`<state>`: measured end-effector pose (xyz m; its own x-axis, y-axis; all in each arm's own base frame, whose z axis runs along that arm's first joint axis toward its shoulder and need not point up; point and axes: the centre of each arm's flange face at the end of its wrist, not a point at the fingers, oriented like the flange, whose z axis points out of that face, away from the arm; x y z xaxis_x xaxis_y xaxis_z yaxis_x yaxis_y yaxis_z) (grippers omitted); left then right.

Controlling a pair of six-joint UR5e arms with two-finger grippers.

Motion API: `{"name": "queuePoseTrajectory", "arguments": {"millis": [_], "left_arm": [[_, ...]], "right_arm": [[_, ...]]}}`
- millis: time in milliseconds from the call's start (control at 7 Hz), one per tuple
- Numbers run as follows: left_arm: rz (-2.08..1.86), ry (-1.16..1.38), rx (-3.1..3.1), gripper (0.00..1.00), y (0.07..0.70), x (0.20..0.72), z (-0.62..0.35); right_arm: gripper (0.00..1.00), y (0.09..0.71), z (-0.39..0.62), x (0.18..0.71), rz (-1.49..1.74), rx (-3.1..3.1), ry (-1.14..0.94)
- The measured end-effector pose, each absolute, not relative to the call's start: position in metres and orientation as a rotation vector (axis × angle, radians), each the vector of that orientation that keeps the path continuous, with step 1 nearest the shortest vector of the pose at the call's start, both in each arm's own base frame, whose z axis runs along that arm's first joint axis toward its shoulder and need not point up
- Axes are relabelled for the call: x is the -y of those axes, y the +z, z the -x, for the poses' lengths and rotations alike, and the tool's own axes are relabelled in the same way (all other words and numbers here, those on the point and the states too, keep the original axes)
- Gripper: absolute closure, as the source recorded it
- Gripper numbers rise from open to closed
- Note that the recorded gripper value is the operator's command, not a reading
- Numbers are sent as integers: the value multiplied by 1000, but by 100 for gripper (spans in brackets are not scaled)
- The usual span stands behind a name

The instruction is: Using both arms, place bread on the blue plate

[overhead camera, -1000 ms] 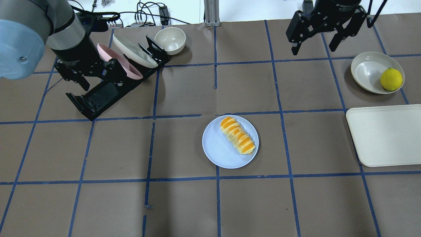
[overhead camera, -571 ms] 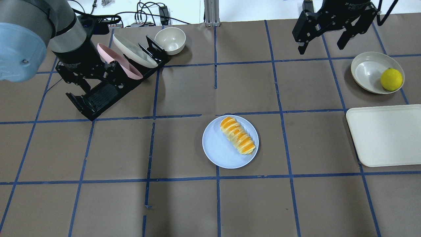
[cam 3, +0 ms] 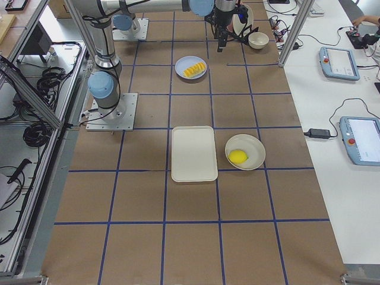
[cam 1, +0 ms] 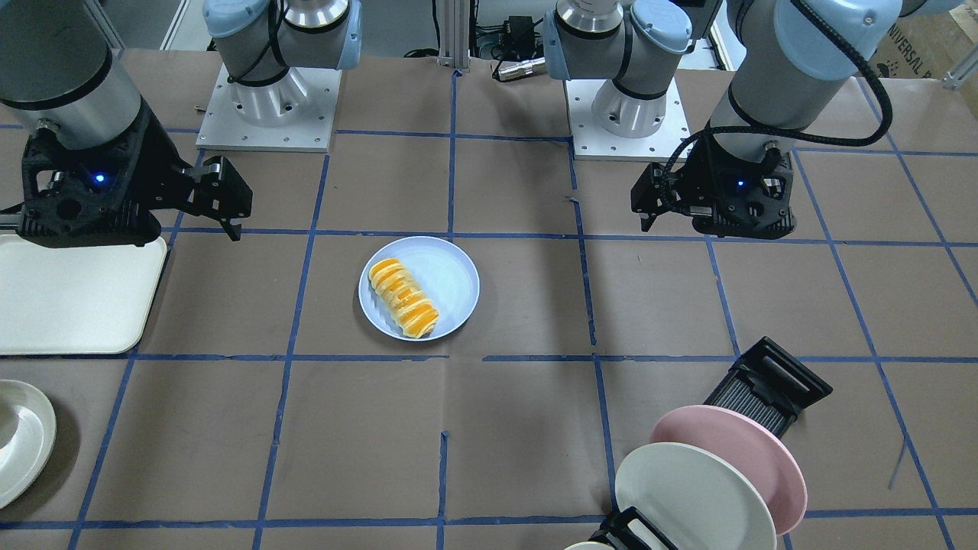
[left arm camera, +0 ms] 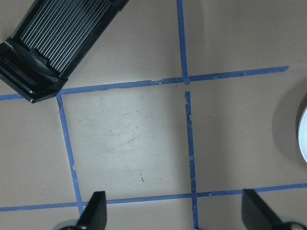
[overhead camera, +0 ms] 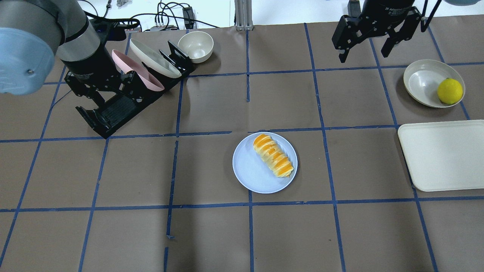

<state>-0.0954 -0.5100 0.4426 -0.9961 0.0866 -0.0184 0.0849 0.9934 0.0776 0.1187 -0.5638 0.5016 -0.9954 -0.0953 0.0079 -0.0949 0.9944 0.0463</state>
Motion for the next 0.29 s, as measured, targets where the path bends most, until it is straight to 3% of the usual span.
{"name": "queuePoseTrajectory", "arguments": {"millis": [286], "left_arm": [[-133,121,-3115,0,442,510,95]], "right_arm": [[0,499,-118,565,-148,3126,-77]]}}
